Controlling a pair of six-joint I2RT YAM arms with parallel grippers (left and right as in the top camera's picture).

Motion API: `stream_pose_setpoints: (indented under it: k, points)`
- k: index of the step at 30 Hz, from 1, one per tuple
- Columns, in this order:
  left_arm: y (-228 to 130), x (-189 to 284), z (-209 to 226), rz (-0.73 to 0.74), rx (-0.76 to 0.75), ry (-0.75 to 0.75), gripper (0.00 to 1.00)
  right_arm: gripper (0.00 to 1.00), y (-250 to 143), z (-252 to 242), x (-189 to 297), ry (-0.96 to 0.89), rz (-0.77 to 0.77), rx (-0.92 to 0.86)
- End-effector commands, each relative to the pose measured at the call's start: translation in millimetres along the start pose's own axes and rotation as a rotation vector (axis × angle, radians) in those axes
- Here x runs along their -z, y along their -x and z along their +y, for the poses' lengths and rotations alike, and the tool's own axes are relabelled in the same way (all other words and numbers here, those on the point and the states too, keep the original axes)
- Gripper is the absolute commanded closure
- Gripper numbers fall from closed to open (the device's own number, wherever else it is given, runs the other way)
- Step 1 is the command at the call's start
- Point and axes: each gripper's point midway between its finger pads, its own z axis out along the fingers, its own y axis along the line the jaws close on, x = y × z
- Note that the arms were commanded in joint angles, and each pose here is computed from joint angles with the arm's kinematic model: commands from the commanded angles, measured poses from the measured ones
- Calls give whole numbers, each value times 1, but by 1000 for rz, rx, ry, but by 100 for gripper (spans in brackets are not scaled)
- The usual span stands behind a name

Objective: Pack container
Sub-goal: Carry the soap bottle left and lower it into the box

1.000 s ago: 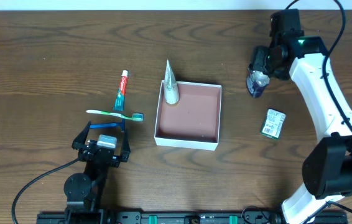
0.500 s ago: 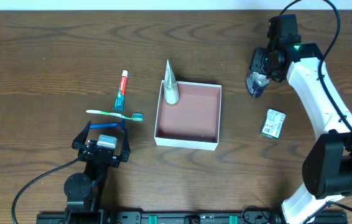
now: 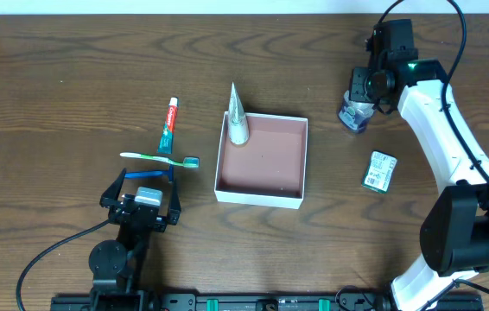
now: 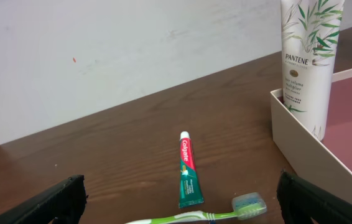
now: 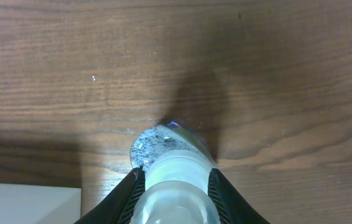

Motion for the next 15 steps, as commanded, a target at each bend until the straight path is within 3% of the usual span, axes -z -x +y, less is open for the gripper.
stream_pose_setpoints:
  k: [1,8,15]
  points:
    - [-15,-1,-5,45,16,-21,2,92,1,-9,-1,-27,-3,90]
    - [-15,-1,-5,45,16,-21,2,97,9,-6,10,-8,-28,162]
    - [-15,-1,-5,45,16,-21,2,92,27,23,73,165,-148,204]
